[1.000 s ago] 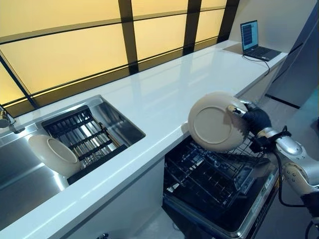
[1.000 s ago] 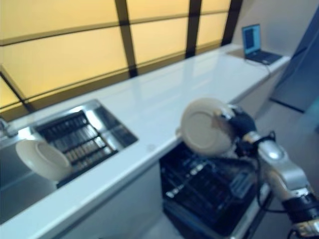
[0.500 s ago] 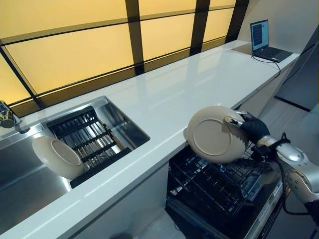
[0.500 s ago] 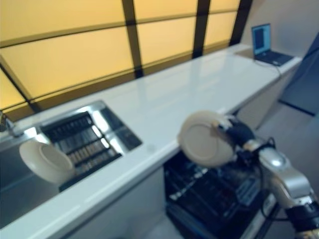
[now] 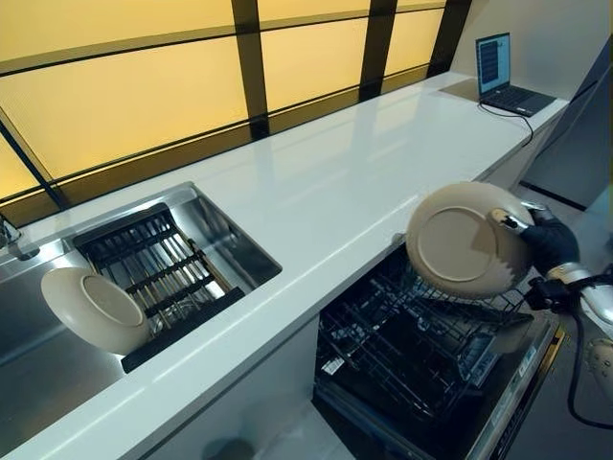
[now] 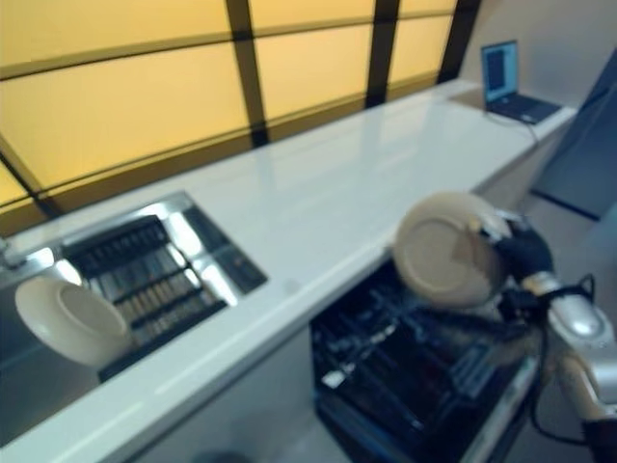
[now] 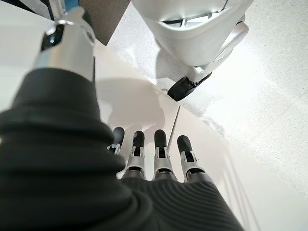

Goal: Take plates into dishwasher

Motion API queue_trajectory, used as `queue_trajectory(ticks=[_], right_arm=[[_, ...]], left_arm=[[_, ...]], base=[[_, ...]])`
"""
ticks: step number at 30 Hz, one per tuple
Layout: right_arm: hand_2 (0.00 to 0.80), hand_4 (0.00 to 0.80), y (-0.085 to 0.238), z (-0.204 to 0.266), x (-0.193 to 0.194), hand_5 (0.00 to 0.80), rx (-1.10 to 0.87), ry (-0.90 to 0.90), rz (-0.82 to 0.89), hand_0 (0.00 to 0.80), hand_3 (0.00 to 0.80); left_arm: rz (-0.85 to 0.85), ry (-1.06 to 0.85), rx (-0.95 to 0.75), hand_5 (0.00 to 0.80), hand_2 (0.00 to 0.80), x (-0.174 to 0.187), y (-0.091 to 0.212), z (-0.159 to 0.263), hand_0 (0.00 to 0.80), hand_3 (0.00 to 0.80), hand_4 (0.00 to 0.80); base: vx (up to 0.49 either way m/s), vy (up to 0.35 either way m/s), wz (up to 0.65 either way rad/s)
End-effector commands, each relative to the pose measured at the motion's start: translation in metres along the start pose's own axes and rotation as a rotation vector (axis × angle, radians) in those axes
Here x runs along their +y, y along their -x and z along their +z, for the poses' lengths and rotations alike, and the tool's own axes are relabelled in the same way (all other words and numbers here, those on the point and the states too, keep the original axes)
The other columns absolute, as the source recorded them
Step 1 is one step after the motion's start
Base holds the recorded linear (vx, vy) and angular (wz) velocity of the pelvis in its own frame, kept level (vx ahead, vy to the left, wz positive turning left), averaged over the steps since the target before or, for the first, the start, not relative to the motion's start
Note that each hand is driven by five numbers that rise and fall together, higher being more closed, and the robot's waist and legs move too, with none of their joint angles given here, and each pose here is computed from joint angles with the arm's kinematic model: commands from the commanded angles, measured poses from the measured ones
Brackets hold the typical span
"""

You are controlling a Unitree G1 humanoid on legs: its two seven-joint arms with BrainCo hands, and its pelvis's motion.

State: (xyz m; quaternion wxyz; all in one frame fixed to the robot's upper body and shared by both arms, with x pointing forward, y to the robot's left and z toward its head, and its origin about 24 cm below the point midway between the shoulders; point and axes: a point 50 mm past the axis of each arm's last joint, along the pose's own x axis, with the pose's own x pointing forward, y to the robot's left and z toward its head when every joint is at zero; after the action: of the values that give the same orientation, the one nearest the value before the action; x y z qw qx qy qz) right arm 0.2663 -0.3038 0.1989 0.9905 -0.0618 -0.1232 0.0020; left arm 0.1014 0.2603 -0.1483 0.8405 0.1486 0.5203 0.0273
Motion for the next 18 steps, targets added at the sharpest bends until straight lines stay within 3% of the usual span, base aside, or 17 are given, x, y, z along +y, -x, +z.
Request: queue_trajectory(ticks=[1, 18], right_arm=[[0.800, 0.800, 0.006, 0.019, -0.006, 0.800, -0.135, -0.014, -0.012, 0.800, 0.800], [0.800, 0.800, 0.034, -0.035, -0.007, 0.800, 0.093, 0.090, 0.007, 0.800, 0.800]], left_arm=[[0.079, 0.052, -0.035, 0.000, 0.000, 0.029, 0.000, 0.011, 0.000, 0.000, 0.000], [0.075, 0.042, -0.041, 0.000, 0.000, 0.026, -0.001, 0.014, 0.000, 0.000, 0.000]], base=[[0.004, 0.004, -0.04], [0.006, 0.011, -0.05]])
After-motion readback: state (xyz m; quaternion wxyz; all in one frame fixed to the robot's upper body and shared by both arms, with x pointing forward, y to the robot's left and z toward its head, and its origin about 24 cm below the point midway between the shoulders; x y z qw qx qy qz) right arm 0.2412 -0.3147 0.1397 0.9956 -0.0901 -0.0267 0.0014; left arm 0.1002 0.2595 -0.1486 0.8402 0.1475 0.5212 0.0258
